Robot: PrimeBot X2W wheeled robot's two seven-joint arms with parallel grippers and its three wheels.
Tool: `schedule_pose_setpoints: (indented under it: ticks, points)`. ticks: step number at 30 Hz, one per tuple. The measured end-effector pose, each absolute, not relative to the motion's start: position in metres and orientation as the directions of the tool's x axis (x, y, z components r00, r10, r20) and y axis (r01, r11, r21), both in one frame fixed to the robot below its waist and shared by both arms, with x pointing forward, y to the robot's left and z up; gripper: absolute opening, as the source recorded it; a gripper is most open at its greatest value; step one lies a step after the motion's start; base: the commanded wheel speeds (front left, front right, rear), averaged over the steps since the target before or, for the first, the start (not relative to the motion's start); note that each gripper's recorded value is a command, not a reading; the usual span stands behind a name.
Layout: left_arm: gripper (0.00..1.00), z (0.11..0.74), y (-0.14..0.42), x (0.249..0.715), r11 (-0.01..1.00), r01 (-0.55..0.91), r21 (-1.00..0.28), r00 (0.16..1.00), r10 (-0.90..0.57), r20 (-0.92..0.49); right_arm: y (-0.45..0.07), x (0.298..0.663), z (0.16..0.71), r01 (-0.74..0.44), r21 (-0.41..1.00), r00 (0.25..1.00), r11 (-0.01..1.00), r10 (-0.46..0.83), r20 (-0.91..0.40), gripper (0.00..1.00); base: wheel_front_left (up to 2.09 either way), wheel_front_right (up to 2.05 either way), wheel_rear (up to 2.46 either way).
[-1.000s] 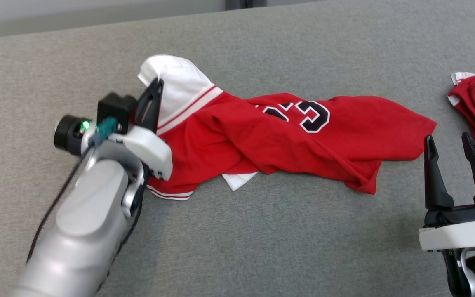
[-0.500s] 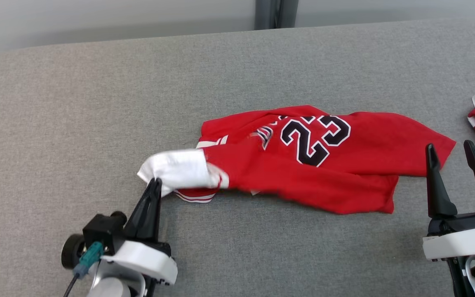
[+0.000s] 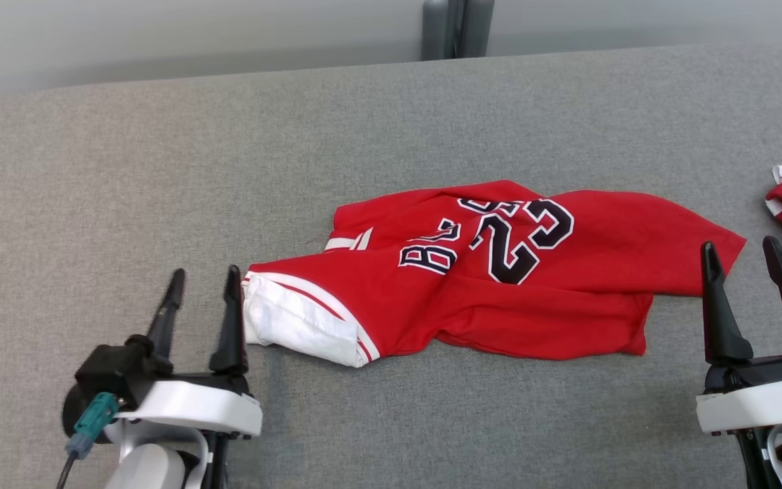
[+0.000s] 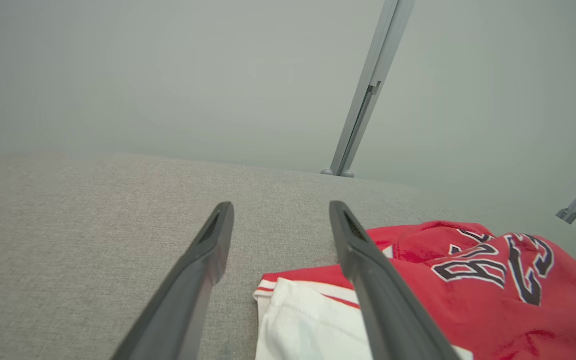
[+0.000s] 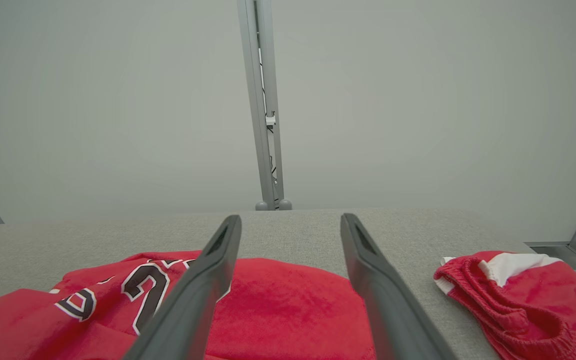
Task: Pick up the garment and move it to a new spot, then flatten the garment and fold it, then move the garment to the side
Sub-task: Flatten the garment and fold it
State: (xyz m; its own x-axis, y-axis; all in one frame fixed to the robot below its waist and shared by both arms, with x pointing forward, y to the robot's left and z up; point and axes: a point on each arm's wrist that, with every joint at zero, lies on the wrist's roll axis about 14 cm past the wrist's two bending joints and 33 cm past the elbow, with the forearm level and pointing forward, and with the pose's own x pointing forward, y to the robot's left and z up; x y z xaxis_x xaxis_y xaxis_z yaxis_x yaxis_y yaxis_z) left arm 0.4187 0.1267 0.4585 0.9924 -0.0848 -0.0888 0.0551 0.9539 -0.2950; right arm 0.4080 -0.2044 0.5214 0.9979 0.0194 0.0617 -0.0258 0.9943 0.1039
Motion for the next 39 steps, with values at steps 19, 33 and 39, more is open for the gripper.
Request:
schedule_pose_setpoints:
  ticks: [19,33,39]
  points:
    - [1.0,0.497,0.184,0.375,0.995,-0.066,-0.072,0.998,0.065,-0.014,-0.191,0.37,0.52,-0.061,0.105,0.998,0.993,0.059,0.021,1.0,0.0,0.0,0.0]
    - [1.0,0.495,0.185,0.367,0.994,-0.072,-0.088,0.997,0.069,-0.042,-0.187,0.366,0.517,-0.063,0.113,0.998,0.992,0.062,0.007,1.0,0.0,0.0,0.0]
    - [1.0,0.495,0.183,0.367,0.993,-0.07,-0.091,0.997,0.066,-0.046,-0.186,0.367,0.516,-0.065,0.115,0.998,0.991,0.065,0.004,1.0,0.0,0.0,0.0]
